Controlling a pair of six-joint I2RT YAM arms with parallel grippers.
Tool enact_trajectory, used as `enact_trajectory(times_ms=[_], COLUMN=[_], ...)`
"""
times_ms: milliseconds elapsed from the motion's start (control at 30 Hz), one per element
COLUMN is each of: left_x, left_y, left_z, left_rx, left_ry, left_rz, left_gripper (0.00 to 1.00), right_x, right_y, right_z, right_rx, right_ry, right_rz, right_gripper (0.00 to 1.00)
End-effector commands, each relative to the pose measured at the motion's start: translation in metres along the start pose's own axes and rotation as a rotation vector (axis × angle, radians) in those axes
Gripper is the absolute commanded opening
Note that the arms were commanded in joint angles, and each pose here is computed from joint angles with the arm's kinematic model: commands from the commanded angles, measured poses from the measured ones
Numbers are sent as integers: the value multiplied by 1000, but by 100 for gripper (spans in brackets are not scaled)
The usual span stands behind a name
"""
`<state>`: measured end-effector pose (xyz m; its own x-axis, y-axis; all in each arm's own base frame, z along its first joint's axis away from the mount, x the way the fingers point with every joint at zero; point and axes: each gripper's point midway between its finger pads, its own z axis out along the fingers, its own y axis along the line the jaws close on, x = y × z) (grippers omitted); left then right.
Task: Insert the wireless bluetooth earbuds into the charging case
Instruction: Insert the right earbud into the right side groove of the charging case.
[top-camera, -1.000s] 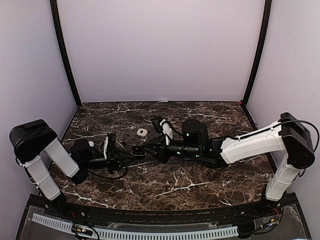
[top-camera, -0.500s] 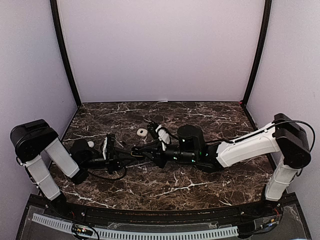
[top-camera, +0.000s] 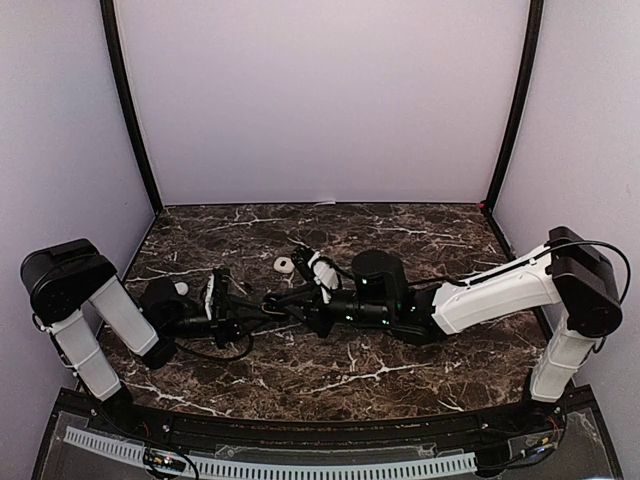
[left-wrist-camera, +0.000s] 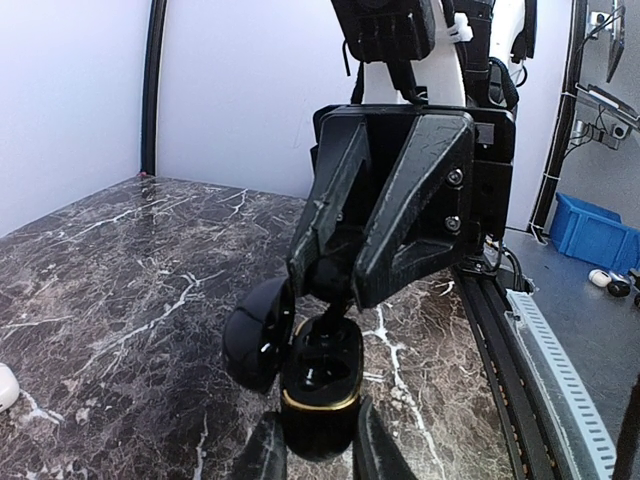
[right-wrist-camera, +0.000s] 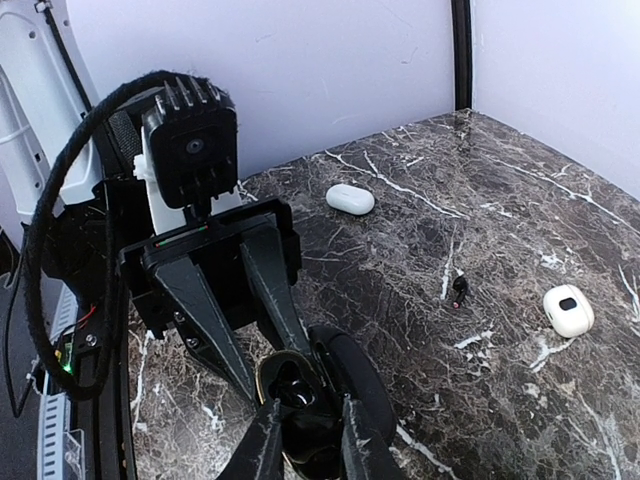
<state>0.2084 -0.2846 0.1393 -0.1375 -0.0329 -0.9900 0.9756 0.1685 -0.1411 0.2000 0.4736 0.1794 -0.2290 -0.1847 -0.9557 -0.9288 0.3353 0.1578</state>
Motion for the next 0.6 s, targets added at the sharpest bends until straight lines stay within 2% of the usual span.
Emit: enact_trajectory(times_ms=[0,567], left_x=[-10,-6], left_y=[-6,-3], left_z=[-2,-1], left_rx=[25,14], left_ry=[-34,-17], left_rz=[36,25], left_gripper=[0,0], right_x=[2,-1], right_y=[1,-4], right_z=[3,-2], right_rx=[7,48], right_ry=[17,9], right_rz=[-10,-8], right_gripper=[21,37])
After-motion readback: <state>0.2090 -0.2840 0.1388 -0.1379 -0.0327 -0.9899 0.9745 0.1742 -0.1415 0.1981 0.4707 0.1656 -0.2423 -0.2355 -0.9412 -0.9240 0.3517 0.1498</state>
